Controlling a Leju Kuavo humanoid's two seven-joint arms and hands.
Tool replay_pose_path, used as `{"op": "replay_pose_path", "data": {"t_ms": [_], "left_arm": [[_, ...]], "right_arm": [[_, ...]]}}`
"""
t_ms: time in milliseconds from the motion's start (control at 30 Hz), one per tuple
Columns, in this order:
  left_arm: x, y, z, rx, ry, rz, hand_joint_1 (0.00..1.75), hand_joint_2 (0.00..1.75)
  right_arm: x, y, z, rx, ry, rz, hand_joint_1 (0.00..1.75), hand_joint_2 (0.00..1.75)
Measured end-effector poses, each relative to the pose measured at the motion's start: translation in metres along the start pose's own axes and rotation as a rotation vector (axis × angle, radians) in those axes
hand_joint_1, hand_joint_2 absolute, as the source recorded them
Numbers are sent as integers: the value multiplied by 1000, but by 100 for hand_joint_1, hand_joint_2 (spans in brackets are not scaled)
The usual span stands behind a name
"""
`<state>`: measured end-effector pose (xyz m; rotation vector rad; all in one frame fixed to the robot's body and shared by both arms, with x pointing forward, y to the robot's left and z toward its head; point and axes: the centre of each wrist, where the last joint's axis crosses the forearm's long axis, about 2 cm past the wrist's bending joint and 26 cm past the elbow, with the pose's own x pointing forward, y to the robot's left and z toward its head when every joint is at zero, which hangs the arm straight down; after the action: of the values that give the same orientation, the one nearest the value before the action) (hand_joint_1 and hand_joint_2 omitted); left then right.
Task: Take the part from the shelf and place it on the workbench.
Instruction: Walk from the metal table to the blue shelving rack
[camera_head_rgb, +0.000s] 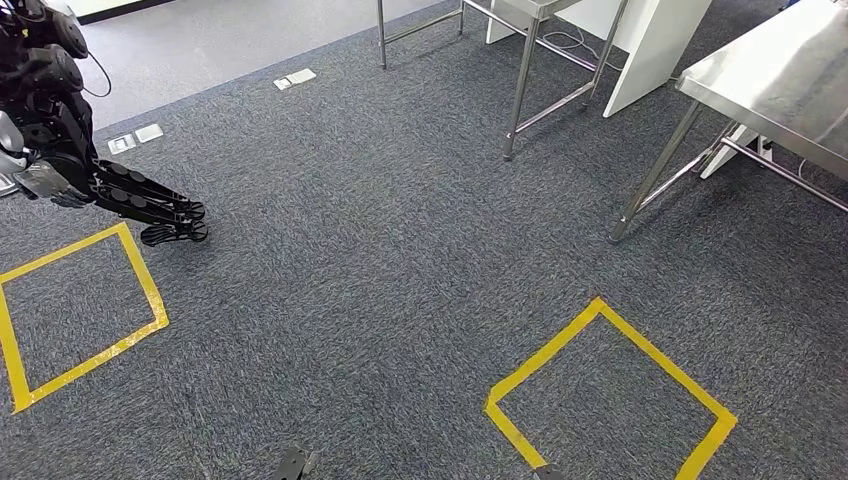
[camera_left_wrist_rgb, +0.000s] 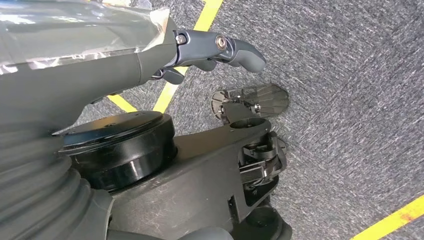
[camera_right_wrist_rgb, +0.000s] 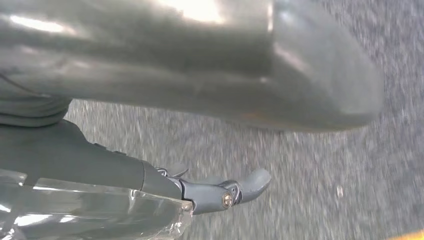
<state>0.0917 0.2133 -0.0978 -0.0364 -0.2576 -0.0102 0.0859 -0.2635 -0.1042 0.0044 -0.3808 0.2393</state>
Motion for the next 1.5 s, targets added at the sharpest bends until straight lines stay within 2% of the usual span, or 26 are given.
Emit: {"op": "replay_pose_path", "data": {"t_ms": [133,533,1500], "left_arm": [[1,-1,0,-4,1,-7,0,175],[3,-1,0,-6,8,-15,0,175],[4,-1,0,-4,6,-19,0,175]], "right_arm": [[1,9,0,30,3,-8,0,0],[0,14,1,52,20,14,0,0],[2,15,1,62,26,57,0,0]]}}
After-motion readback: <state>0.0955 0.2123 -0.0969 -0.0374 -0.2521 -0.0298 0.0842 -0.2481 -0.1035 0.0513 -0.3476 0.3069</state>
